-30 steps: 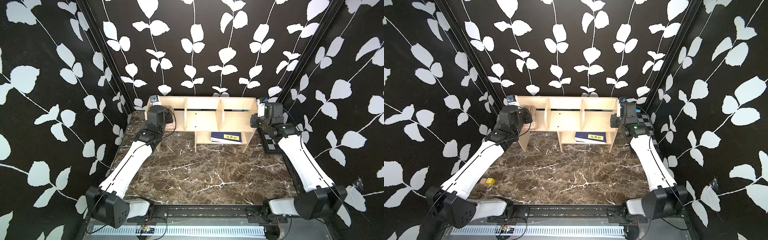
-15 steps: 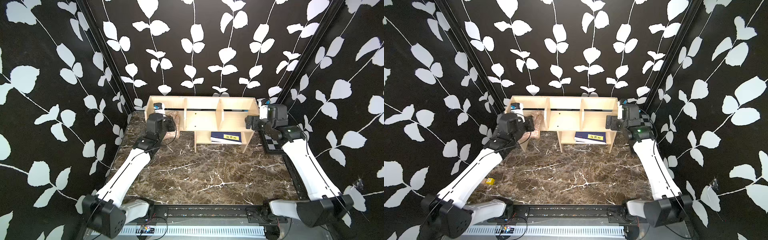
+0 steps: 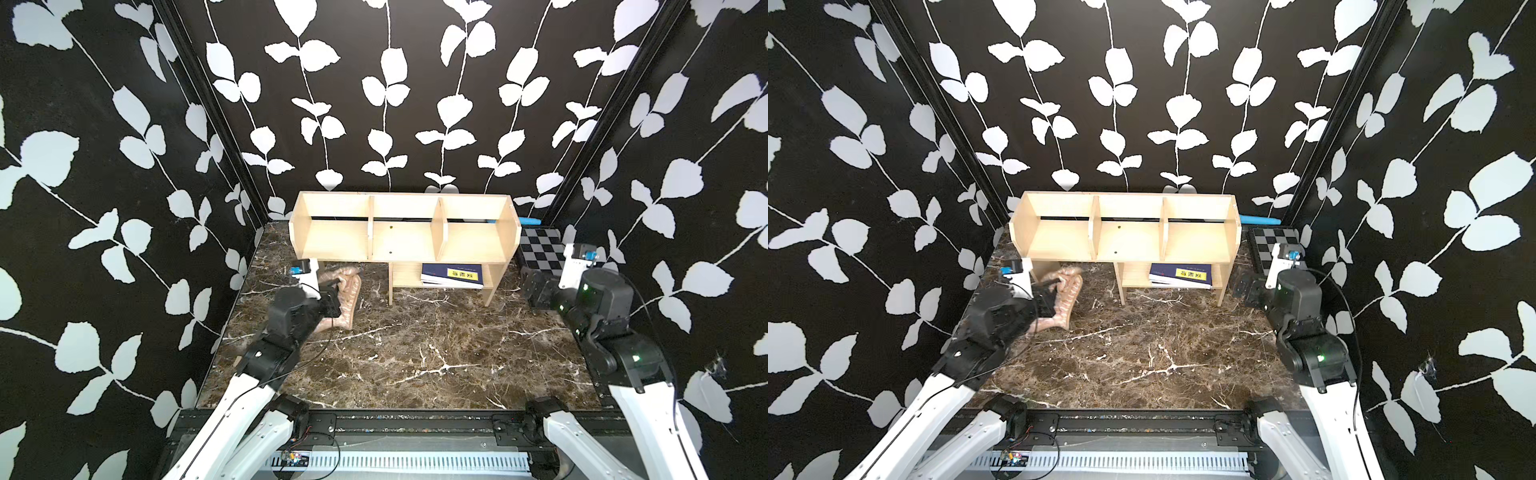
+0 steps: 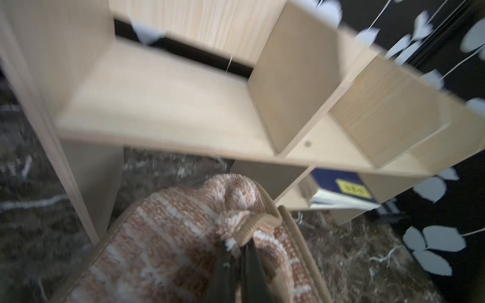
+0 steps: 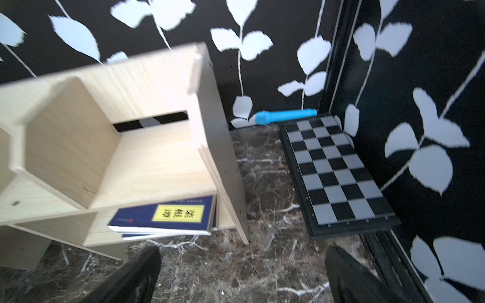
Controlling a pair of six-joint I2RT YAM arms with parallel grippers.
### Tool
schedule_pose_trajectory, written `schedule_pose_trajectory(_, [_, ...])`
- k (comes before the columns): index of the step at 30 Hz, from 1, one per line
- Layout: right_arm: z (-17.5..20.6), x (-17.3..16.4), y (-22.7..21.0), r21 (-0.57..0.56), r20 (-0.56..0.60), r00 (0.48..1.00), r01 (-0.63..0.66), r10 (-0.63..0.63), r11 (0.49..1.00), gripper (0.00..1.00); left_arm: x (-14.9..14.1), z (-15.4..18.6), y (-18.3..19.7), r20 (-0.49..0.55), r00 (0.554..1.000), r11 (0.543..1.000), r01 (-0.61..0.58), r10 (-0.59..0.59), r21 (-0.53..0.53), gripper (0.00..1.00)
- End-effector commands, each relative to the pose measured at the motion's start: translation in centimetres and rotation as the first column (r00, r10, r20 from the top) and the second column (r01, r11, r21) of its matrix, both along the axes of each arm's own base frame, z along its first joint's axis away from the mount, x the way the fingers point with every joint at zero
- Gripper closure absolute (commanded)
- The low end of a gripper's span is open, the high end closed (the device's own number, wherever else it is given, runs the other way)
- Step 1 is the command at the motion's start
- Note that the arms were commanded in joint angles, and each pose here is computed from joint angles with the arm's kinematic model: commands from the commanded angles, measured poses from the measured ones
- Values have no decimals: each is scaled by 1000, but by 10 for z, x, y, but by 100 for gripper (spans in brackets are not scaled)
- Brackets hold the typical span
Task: Wipe the bookshelf clean with a cloth
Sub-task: Place the cleaning item at the center of the board, then reset both arms
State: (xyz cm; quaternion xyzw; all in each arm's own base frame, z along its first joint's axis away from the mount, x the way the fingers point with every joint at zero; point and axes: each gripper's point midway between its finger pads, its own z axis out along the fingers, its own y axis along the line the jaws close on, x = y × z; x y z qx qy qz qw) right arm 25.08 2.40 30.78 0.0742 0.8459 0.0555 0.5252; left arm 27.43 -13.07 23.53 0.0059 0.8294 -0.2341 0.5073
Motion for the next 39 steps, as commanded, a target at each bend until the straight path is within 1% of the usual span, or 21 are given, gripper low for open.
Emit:
schedule_pose_trajectory(1, [-59, -13, -13, 41, -125, 986, 119, -113, 992, 0, 12, -15, -22, 5, 999, 998, 44, -44, -53, 100])
schedule_pose_trajectory(2, [-75, -16, -15, 50, -161, 978, 143, -133, 989, 0, 16, -26, -26, -18, 998, 997, 53, -54, -52, 97])
schedule_pose_trajectory(5, [-122, -22, -32, 12, -282, 924, 272, -258, 962, 0, 26, -50, -32, -57, 997, 998, 42, -45, -55, 63])
schedule_pose_trajectory(6, [-134, -24, -42, -18, -312, 895, 329, -318, 944, 0, 30, -57, -30, -67, 997, 998, 22, -25, -52, 50])
schedule_pose_trajectory(7, [-143, -24, -49, -39, -322, 875, 369, -361, 929, 0, 32, -64, -28, -78, 997, 999, 4, -7, -45, 24])
schedule_pose_trajectory(8, [-152, -21, -57, -51, -320, 858, 408, -402, 912, 0, 34, -68, -27, -88, 996, 999, -11, 7, -37, 5])
schedule_pose_trajectory(9, [-159, -17, -64, -56, -308, 845, 443, -438, 895, 0, 35, -71, -24, -94, 995, 1000, -23, 20, -21, 2])
schedule_pose_trajectory(12, [-171, -3, -80, -61, -241, 828, 508, -506, 859, 0, 33, -63, -6, -108, 989, 994, -92, 97, 53, 2])
schedule_pose_trajectory(14, [-168, 5, -92, -84, -170, 818, 543, -549, 835, 0, 27, -43, 12, -83, 985, 982, -143, 154, 126, 2])
schedule_pose_trajectory(16, [-158, 11, -105, -118, -95, 799, 584, -594, 803, 0, 19, -15, 40, -22, 971, 948, -228, 238, 223, 2])
schedule_pose_trajectory(18, [-145, 16, -118, -152, -21, 773, 624, -634, 767, 0, 6, 18, 91, 97, 904, 842, -425, 417, 332, 1])
schedule_pose_trajectory(21, [-134, 25, -135, -219, 28, 749, 651, -662, 727, 0, -15, 48, 161, 272, 724, 597, -682, 634, 423, 2])
schedule_pose_trajectory(22, [-135, 28, -140, -251, 31, 742, 654, -670, 713, 0, -13, 51, 173, 312, 696, 554, -710, 646, 435, 2])
schedule_pose_trajectory(23, [-136, 30, -145, -283, 32, 734, 657, -678, 698, 0, -7, 47, 180, 342, 689, 534, -717, 639, 448, 2])
schedule_pose_trajectory(27, [-146, 38, -157, -381, 60, 721, 656, -691, 652, 0, 7, 19, 219, 358, 589, 449, -798, 725, 402, 3])
schedule_pose_trajectory(28, [-153, 40, -156, -389, 70, 732, 646, -678, 657, 0, 14, 11, 224, 347, 581, 445, -802, 736, 398, 2])
schedule_pose_trajectory(31, [-176, 47, -150, -352, 76, 773, 612, -630, 708, 0, 45, -6, 218, 361, 635, 482, -763, 683, 430, 2])
schedule_pose_trajectory(34, [-183, 60, -142, -331, 100, 815, 568, -570, 754, 0, 64, -28, 220, 396, 605, 506, -796, 691, 333, 1])
schedule_pose_trajectory(37, [-178, 88, -108, -257, 196, 913, 401, -359, 879, 0, 76, -63, 221, 392, 622, 505, -781, 677, 367, 2])
schedule_pose_trajectory(38, [-180, 95, -94, -267, 188, 943, 318, -275, 910, 0, 79, -58, 216, 408, 638, 526, -769, 653, 363, 1])
schedule_pose_trajectory(39, [-184, 100, -83, -274, 156, 963, 255, -218, 927, 0, 83, -60, 208, 394, 676, 571, -737, 622, 362, 1])
